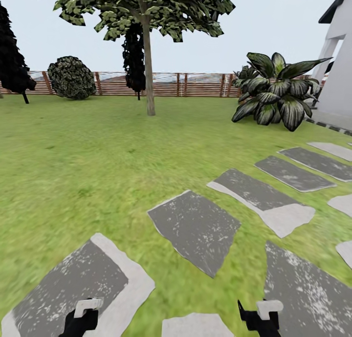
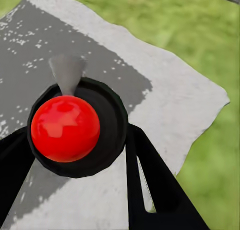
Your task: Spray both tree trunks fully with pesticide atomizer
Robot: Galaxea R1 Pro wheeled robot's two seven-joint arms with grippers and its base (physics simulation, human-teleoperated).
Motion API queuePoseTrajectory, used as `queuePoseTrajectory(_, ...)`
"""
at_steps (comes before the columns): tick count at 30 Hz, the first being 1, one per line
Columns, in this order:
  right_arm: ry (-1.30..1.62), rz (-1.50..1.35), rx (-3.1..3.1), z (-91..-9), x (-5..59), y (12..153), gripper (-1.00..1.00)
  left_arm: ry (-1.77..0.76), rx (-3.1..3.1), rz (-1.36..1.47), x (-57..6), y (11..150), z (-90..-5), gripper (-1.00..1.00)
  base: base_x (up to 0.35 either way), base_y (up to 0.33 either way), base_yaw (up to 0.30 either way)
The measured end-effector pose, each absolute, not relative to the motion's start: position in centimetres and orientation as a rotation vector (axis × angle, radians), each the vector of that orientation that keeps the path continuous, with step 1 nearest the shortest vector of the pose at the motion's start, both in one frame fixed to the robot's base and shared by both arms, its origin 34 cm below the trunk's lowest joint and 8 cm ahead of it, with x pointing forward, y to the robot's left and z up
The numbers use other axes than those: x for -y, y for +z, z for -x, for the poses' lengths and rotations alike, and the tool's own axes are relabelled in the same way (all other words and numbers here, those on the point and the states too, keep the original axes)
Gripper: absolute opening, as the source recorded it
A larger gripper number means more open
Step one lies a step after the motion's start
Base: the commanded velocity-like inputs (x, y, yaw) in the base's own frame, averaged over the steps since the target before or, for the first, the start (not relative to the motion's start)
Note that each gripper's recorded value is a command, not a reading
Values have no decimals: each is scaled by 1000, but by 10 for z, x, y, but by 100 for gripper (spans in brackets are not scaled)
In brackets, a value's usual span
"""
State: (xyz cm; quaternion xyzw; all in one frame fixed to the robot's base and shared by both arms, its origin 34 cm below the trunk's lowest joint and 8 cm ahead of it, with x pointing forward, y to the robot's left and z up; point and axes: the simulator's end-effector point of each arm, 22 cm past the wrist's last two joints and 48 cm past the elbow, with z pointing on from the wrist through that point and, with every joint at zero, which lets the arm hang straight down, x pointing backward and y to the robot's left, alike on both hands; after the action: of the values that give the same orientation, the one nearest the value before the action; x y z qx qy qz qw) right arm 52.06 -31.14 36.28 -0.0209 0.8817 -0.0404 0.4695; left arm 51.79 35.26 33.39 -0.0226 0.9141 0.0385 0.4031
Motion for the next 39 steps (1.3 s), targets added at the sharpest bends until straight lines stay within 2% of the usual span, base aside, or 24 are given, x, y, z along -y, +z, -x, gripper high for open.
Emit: queuePoseTrajectory(39,-99,51,-2163,-520,311,362,100,97,-2310,57,-353,334,-518,-100,339,0,0)
